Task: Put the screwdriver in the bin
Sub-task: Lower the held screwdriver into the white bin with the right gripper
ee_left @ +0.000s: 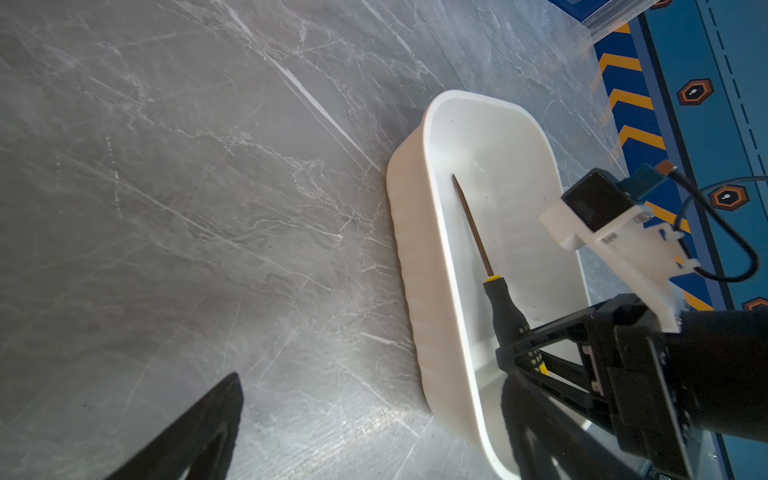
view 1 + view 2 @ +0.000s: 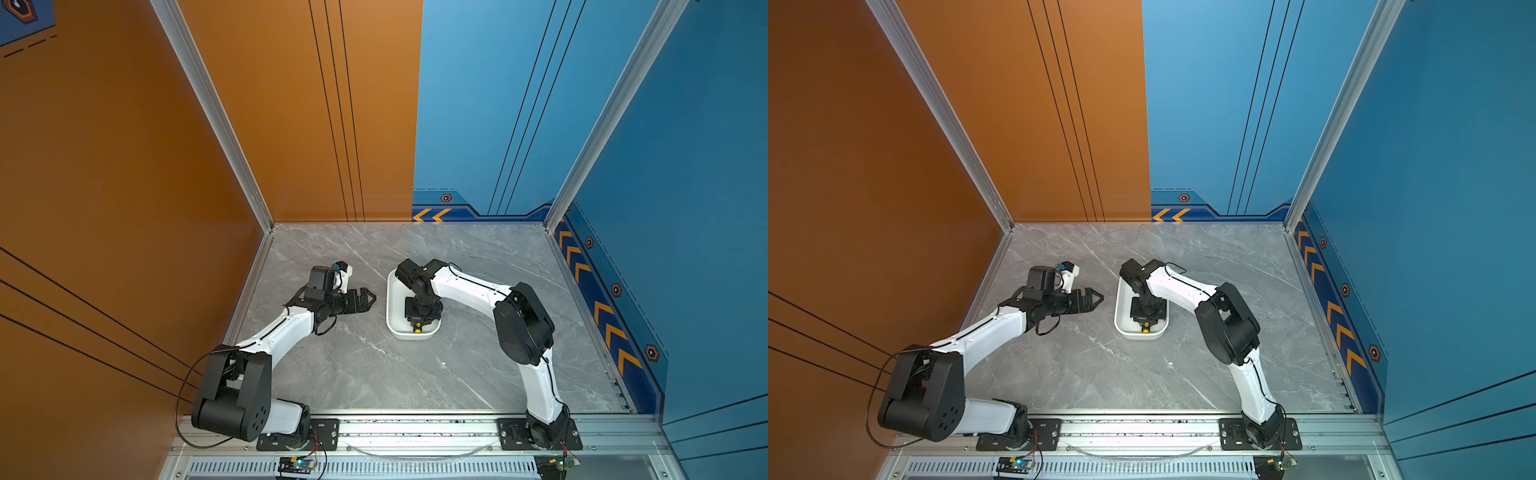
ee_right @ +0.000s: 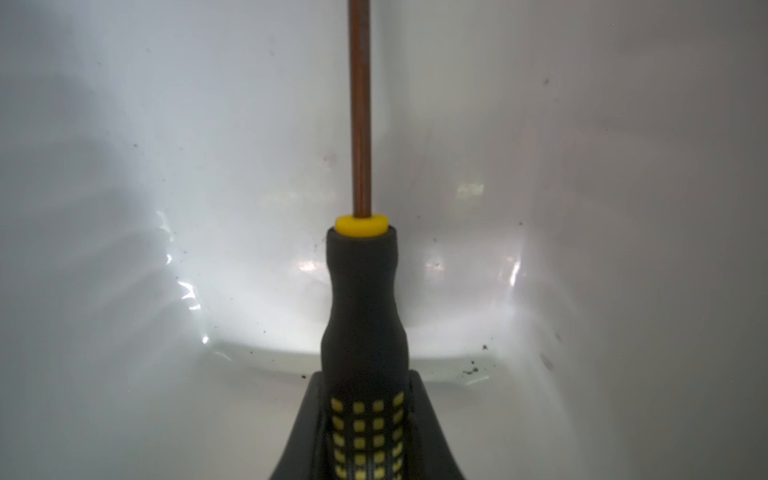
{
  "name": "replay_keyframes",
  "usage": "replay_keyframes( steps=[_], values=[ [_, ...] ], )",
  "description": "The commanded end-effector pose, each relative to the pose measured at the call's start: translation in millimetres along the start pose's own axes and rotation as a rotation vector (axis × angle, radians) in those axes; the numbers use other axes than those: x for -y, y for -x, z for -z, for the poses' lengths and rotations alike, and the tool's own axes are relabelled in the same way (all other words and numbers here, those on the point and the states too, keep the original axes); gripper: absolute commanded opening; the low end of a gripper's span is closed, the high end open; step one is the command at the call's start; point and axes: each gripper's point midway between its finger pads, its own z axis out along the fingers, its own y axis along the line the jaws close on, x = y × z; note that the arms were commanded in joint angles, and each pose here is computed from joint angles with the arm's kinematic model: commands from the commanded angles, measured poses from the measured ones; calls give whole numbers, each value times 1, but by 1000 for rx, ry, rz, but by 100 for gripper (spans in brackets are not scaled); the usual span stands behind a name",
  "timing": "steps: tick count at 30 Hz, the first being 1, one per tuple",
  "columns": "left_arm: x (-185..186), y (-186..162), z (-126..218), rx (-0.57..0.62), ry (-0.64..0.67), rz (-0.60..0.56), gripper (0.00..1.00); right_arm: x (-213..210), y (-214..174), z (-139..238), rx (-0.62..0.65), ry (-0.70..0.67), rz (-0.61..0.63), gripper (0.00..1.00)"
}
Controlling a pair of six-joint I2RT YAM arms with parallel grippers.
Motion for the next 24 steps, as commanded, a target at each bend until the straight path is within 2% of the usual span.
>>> replay_keyframes(
  steps=[1, 20, 24],
  values=[
    [4, -11, -5, -34, -35, -7, 98, -2, 4, -3, 14, -22, -13, 0],
    [9, -20, -5, -69, -69, 11, 98, 3, 3, -25, -12, -68, -13, 0],
    [9, -21, -5, -74, -66, 10, 98, 5, 2, -30, -19, -81, -10, 13]
  ],
)
